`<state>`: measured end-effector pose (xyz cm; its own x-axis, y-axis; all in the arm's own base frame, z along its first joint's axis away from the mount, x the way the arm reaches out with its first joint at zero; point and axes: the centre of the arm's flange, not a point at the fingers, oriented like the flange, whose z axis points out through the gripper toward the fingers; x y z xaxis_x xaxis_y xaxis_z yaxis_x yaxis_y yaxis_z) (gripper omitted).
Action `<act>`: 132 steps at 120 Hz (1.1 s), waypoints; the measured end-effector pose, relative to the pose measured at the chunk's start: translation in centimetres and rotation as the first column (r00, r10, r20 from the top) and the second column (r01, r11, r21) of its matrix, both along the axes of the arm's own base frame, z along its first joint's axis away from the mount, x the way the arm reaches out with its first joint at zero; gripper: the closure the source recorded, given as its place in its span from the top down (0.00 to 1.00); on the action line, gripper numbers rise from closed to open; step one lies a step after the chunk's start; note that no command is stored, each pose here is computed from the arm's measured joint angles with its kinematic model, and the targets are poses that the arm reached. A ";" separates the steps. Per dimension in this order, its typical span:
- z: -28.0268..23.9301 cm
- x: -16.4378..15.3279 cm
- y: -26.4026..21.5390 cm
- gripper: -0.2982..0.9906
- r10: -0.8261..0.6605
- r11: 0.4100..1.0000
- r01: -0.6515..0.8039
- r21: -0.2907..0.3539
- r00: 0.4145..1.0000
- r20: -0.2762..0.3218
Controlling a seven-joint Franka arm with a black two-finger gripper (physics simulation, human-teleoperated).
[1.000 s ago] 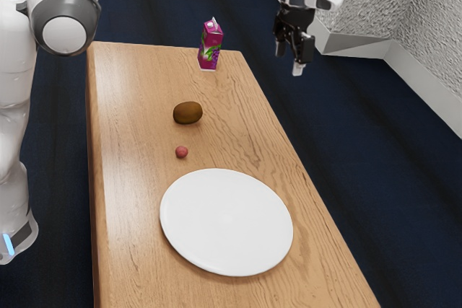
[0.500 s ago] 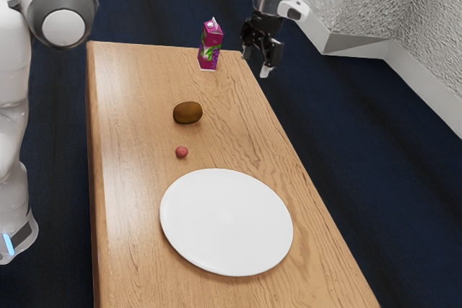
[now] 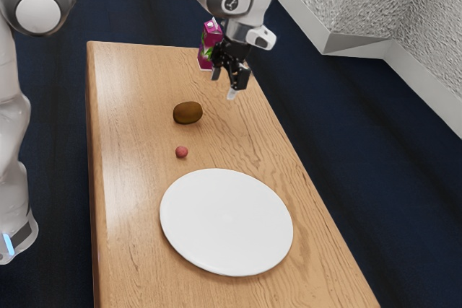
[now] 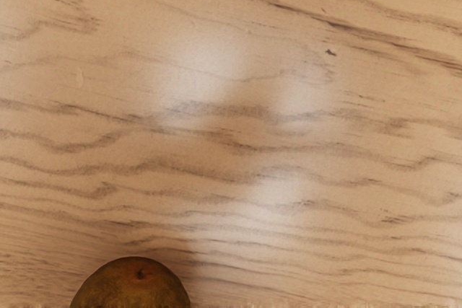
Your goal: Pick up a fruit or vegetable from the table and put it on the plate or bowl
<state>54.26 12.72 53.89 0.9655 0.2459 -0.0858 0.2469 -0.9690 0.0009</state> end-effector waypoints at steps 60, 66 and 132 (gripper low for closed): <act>-4.6 -4.6 2.2 0.77 -0.026 1.000 0.027 -0.015 0.996 0.082; -4.7 -5.0 2.1 0.77 -0.036 0.999 0.037 -0.011 0.996 0.084; -7.8 -8.4 1.7 0.77 -0.085 0.996 0.087 -0.015 0.993 0.080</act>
